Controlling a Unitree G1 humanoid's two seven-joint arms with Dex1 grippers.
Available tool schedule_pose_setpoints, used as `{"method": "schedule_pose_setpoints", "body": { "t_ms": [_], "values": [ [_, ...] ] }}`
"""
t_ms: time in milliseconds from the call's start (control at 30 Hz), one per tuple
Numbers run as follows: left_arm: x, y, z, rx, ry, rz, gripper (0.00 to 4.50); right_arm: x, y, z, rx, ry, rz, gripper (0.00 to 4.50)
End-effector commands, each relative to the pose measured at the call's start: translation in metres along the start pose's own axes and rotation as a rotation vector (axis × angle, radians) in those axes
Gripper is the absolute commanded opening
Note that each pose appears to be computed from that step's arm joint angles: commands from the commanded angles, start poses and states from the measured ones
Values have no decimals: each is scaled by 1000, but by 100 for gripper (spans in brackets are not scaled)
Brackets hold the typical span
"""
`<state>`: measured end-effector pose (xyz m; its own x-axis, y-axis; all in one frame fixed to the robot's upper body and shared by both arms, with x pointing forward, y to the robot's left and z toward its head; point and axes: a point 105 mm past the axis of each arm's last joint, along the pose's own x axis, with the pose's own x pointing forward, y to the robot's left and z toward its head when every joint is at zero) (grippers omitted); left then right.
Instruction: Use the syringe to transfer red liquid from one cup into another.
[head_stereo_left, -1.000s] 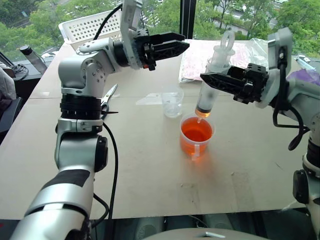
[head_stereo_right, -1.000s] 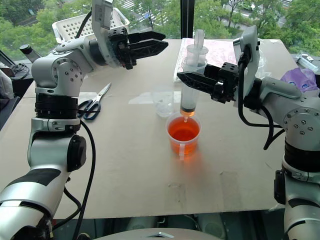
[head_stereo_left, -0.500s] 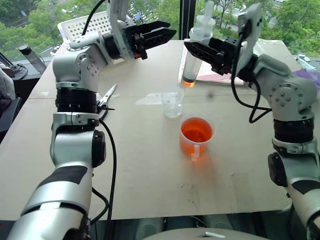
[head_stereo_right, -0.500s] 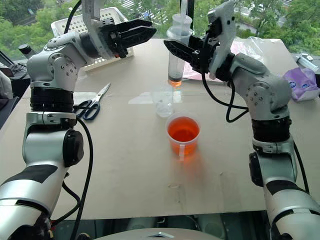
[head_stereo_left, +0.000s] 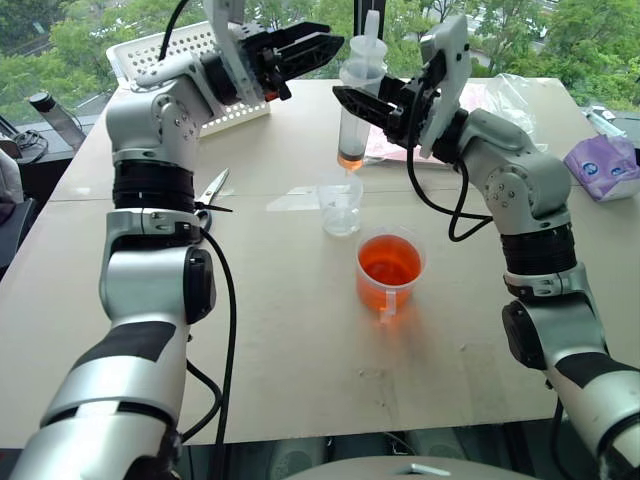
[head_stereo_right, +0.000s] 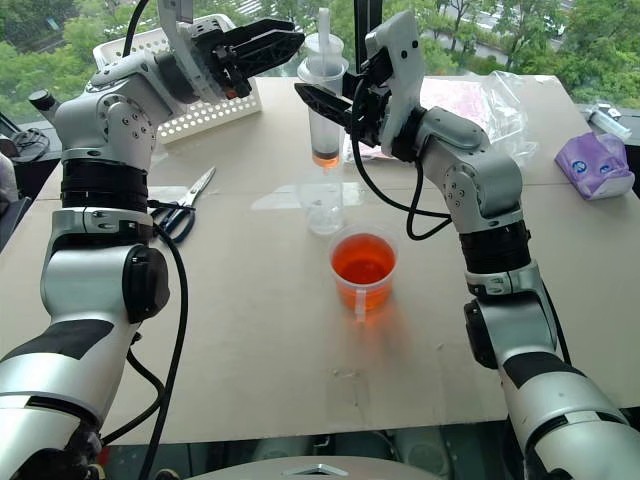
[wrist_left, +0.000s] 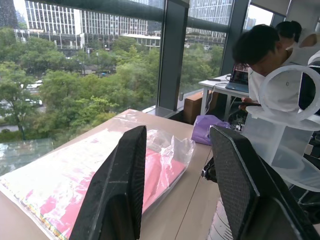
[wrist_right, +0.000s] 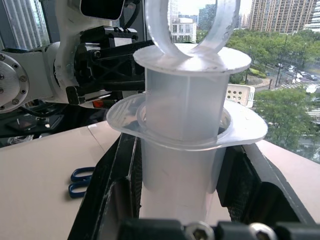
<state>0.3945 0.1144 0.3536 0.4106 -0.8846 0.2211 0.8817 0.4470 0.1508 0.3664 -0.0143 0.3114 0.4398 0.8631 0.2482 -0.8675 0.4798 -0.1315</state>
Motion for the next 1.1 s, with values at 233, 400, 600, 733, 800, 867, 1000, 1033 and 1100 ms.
{"method": "schedule_pose_setpoints", "body": {
  "t_ms": [233, 400, 600, 733, 800, 867, 1000, 1033, 1100],
  "values": [
    [10, -16, 16, 31, -52, -85, 199, 8, 12, 1, -53, 5, 73, 156],
    [0, -7, 15, 57, -33, -39, 199, 10, 2, -4, -57, 15, 39, 156],
    [-14, -1, 25, 81, -38, -24, 199, 11, -2, -9, -59, 29, 31, 156],
    [-22, -14, 27, 63, -30, -125, 199, 11, -6, -11, -61, 36, 18, 156],
    [-25, -21, 23, 65, -5, -173, 199, 11, -7, -11, -63, 38, 15, 156],
    [-25, -24, 19, 65, 11, -188, 199, 11, -7, -12, -66, 42, 16, 156],
    [-16, -27, 13, 79, 30, -192, 199, 13, -6, -13, -68, 44, 24, 156],
    [-14, -28, 12, 75, 29, -197, 199, 13, -5, -13, -67, 43, 26, 156],
    [-9, -28, 9, 68, 30, -197, 199, 14, -4, -13, -68, 44, 30, 156]
  ]
}}
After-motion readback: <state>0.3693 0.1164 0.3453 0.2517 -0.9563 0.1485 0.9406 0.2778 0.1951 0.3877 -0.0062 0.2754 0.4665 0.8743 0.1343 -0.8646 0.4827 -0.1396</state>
